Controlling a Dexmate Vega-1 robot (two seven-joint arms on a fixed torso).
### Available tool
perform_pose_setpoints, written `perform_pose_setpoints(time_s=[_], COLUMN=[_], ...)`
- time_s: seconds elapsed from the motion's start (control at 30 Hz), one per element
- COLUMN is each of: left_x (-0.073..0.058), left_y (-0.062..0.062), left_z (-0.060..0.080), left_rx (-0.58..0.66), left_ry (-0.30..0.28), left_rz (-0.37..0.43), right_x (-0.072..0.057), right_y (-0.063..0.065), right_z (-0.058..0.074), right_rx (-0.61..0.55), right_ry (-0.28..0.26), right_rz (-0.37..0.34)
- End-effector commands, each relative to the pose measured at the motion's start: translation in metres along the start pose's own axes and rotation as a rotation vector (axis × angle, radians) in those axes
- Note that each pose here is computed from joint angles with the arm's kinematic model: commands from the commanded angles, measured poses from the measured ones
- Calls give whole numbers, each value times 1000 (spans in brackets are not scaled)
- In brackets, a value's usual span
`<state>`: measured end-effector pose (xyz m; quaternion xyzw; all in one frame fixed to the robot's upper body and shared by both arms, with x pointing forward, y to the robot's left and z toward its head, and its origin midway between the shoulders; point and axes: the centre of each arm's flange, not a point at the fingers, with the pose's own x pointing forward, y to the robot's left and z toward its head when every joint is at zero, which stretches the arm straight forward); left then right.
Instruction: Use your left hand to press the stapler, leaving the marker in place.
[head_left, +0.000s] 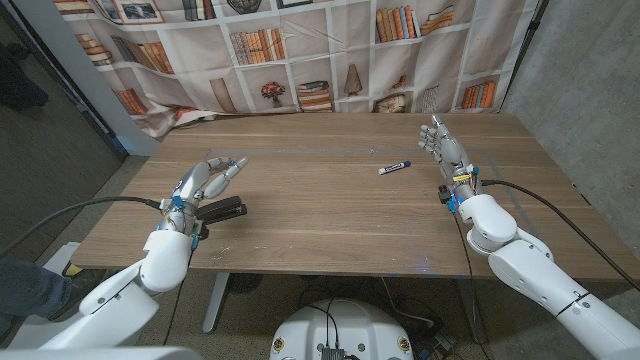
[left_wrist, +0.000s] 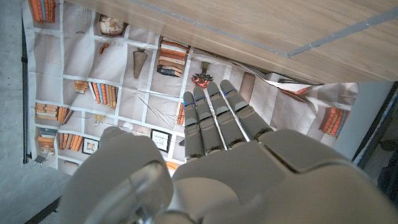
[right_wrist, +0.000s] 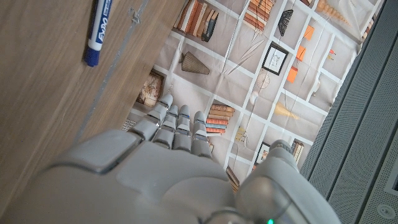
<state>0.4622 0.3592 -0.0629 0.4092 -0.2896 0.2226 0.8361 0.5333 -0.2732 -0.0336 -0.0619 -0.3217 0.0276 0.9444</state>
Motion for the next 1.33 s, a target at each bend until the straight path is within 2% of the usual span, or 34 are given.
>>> perform_pose_setpoints(time_s=[0.03,0.3,0.5,0.7,0.93,1.33], left_x=[31,55,67,73,74,74], left_y=[-5,-17,-24,-28,-32,-28], left_z=[23,24,28,33,33,29], left_rx=[-395,-623,-706,-722,-722,-713], left_ry=[-125,-155,-188,-198,-204,-194], left_rz=[-137,-236,-278,-282,-309,-300], right_x=[2,3,0,-5,-8,-8], right_y=[-7,-12,-16,-17,-19,-18], right_z=[15,19,19,17,14,10], right_rx=[-29,-28,-22,-21,-12,-6], right_ry=[-27,-45,-65,-64,-68,-65], right_rz=[19,22,20,14,1,-8])
